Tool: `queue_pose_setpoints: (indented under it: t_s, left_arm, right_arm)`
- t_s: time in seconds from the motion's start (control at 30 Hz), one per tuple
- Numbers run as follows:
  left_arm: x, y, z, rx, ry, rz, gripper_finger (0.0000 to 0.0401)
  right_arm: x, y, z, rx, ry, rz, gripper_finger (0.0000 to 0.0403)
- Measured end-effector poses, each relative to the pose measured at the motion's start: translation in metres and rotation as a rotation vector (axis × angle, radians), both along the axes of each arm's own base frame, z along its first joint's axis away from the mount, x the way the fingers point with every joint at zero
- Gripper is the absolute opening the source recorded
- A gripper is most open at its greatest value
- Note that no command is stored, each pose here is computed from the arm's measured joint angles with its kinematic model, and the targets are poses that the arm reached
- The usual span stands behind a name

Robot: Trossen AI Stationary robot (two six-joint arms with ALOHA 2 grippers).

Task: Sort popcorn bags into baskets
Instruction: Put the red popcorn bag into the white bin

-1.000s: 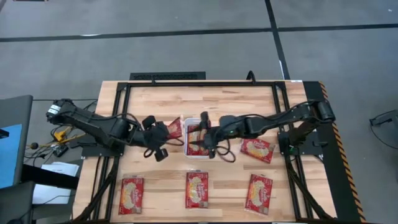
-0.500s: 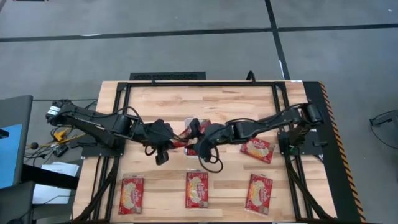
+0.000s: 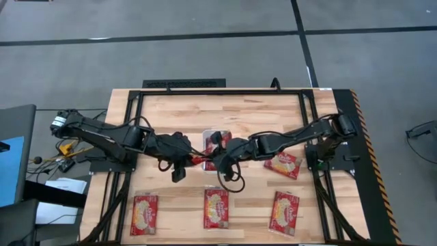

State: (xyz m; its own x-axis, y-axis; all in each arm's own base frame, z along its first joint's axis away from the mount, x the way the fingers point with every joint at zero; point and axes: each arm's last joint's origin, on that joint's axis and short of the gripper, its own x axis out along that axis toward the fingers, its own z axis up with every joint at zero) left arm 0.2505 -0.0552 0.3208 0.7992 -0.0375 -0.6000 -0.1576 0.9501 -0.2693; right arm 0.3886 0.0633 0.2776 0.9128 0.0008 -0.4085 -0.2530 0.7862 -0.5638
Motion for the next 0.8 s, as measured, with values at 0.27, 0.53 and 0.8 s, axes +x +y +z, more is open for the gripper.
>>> queue_pose_setpoints:
  t_s: [0.27,0.53,0.8]
  left_arm:
    - [-0.023,0.004,0.024,0.11,-0.111,-0.039,0.019]
    - [-0.061,-0.004,0.041,0.243,-0.174,-0.001,0.0225]
    - [-0.064,-0.029,0.017,0.362,-0.208,0.002,0.0226]
  right_arm:
    - [-0.026,-0.015,0.038,0.095,-0.033,-0.003,0.0005]
    - [-0.053,-0.04,0.048,0.245,-0.002,0.089,0.0004]
    - [-0.085,-0.053,0.026,0.412,-0.116,0.305,0.0004]
